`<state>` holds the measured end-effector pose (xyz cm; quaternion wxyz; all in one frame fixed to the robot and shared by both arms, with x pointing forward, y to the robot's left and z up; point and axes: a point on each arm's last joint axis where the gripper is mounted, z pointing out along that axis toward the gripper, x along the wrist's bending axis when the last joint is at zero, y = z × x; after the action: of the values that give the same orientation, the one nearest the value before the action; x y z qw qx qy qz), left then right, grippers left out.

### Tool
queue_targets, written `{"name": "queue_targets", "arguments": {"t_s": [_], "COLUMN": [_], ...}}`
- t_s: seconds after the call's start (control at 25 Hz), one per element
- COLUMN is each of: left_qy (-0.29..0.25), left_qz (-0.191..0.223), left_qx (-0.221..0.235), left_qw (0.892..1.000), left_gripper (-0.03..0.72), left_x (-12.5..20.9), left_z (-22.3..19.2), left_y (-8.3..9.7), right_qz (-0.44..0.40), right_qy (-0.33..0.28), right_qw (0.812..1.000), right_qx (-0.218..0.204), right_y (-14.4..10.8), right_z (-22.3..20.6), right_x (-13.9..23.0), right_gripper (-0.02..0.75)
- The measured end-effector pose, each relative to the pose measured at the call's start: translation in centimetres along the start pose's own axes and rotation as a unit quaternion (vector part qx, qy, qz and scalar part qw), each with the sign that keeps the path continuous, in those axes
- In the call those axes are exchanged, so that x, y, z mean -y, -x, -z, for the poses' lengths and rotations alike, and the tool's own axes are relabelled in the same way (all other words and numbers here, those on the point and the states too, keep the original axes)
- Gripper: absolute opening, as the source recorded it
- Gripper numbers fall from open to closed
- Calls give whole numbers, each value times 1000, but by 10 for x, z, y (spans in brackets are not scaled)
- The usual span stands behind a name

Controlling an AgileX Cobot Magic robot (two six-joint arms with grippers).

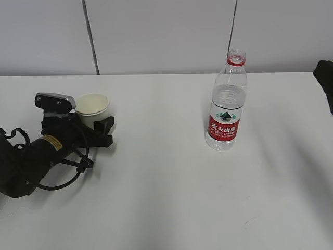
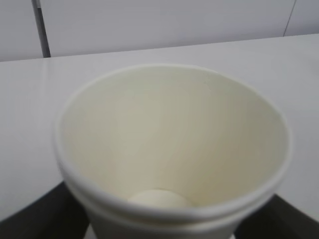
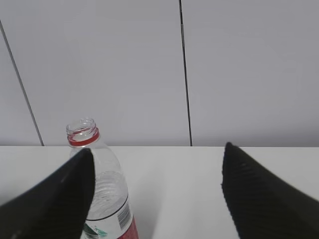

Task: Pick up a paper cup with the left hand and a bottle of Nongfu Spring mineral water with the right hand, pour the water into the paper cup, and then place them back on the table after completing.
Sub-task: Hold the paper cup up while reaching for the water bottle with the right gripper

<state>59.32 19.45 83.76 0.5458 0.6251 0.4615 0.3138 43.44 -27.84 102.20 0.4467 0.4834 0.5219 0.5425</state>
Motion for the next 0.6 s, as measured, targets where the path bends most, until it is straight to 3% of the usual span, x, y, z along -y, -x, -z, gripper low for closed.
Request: {"name": "queue_targets", "arguments": {"t_s": [0.16, 0.6], "left_qy": [-1, -6], "left_qz": [-2, -22], "left_qx": [5, 48], "left_qw": [1000, 999], "left_gripper": [445, 437], "left_x": [0, 1], "left_z": [0, 0], "left_y": [1, 9], "right_qz": [0, -2], "right_qy": [0, -8], "right_qw": [1000, 1000], "right_qx": [0, 0], "right_y": [0, 0], "right_z": [0, -2], "right_x": [0, 3], "right_gripper": [587, 587]}}
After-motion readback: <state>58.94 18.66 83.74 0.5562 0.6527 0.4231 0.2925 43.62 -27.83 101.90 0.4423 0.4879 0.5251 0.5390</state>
